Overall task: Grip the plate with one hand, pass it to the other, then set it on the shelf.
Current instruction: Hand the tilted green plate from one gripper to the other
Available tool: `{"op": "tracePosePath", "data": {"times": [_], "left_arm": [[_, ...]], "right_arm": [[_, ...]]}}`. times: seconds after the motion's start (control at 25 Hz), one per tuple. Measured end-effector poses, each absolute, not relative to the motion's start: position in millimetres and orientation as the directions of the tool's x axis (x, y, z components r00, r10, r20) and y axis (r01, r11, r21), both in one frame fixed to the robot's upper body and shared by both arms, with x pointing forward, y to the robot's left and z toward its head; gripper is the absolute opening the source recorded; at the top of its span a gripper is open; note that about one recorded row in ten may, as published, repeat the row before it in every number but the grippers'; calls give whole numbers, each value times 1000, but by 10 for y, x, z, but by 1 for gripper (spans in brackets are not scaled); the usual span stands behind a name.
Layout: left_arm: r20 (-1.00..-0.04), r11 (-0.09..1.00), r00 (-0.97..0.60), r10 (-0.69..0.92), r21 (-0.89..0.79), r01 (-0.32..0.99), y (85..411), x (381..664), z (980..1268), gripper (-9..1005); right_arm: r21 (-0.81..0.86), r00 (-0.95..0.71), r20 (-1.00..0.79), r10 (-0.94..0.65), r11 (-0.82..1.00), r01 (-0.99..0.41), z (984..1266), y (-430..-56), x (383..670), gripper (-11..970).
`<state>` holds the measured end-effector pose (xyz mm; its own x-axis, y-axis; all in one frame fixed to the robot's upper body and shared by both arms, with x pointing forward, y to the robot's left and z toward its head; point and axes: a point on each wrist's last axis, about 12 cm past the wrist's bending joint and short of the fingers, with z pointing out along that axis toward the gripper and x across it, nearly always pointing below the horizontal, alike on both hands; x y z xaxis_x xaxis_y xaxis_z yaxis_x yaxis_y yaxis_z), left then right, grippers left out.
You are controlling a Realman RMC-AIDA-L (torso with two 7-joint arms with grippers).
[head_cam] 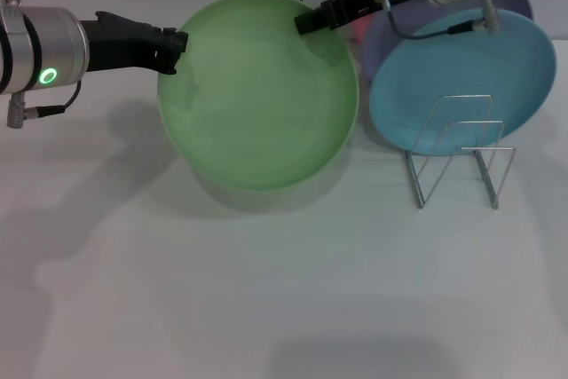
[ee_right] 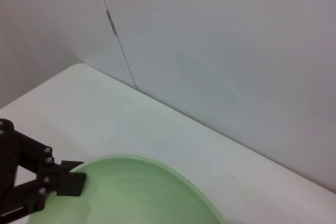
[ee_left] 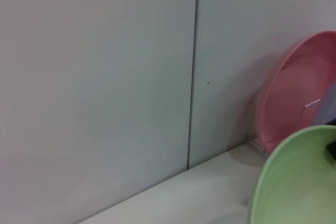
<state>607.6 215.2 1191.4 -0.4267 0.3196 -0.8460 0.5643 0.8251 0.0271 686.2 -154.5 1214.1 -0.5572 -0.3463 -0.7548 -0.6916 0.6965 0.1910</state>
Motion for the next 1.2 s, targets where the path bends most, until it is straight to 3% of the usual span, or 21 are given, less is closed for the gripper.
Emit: {"op": "tracePosePath", "data": {"times": [0.56,1.2], "left_arm": [[-847,826,-426,318,27,563,2156,6079,11917,61],[-848,825,-423,319,29,565,2146,6099,11935,65]], "right_arm": [[192,-560,-753,-346,699,-689,12143,-1542,6863,205],[195,-566,-751,-339,705,-681,12142,-1600,6865,206]]}}
